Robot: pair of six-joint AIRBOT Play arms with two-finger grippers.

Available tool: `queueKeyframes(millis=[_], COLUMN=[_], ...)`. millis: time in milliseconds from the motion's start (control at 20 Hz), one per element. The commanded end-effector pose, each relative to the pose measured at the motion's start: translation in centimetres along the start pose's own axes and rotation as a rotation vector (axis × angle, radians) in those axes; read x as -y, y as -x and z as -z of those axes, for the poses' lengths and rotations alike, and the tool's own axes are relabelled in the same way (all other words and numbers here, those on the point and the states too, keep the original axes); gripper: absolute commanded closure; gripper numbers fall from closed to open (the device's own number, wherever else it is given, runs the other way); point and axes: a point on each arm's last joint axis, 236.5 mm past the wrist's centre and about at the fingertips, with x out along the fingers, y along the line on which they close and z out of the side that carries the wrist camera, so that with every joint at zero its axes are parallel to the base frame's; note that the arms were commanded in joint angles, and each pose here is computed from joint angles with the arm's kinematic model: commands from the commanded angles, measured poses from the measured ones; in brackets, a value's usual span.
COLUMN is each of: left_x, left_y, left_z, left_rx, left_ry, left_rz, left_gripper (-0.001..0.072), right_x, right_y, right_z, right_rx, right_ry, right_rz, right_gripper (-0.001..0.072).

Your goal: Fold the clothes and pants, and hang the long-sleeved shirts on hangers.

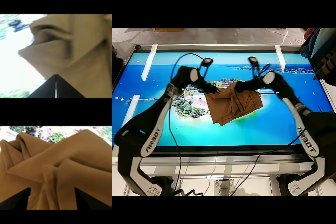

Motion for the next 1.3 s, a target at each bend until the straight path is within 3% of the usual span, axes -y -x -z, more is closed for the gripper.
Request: queueKeyframes(millis=[0, 100, 250, 400, 450, 550, 850, 1250], left_x=[-3.9, -4.9, -5.8, -6.0, -6.0, -6.0, -5.9, -5.8], left_y=[3.0, 4.5, 5.6, 5.6, 5.6, 5.6, 5.6, 5.5], left_z=[-0.1, -0.6, -0.8, -0.8, -0.8, -0.8, -0.4, 0.3], left_rx=[0.015, 0.041, 0.061, 0.059, 0.059, 0.059, 0.042, 0.013], left_ry=[0.061, 0.077, 0.091, 0.092, 0.092, 0.092, 0.093, 0.093], left_rz=[-0.066, -0.078, -0.088, -0.092, -0.092, -0.092, -0.09, -0.087], left_gripper=[0.0695, 0.0695, 0.0695, 0.0695, 0.0695, 0.0694, 0.0695, 0.0695], right_x=[-2.8, -2.6, -0.3, 2.2, 2.8, 3.9, 7.7, 12.8], right_y=[-3.2, -5.2, -6.9, -6.9, -6.7, -6.3, -2.6, 6.8], right_z=[-0.1, 1.3, 2.0, 2.3, 2.8, 4.0, 7.2, 11.7], right_rx=[0.04, 0.013, -0.001, -0.022, -0.049, -0.113, -0.306, -0.556], right_ry=[0.128, 0.137, 0.085, 0.113, 0.135, 0.166, 0.12, -0.104], right_rz=[0.078, 0.108, 0.184, 0.284, 0.309, 0.352, 0.455, 0.55], right_gripper=[0.0093, 0.0097, 0.0202, 0.0404, 0.0543, 0.0685, 0.0688, 0.0687])
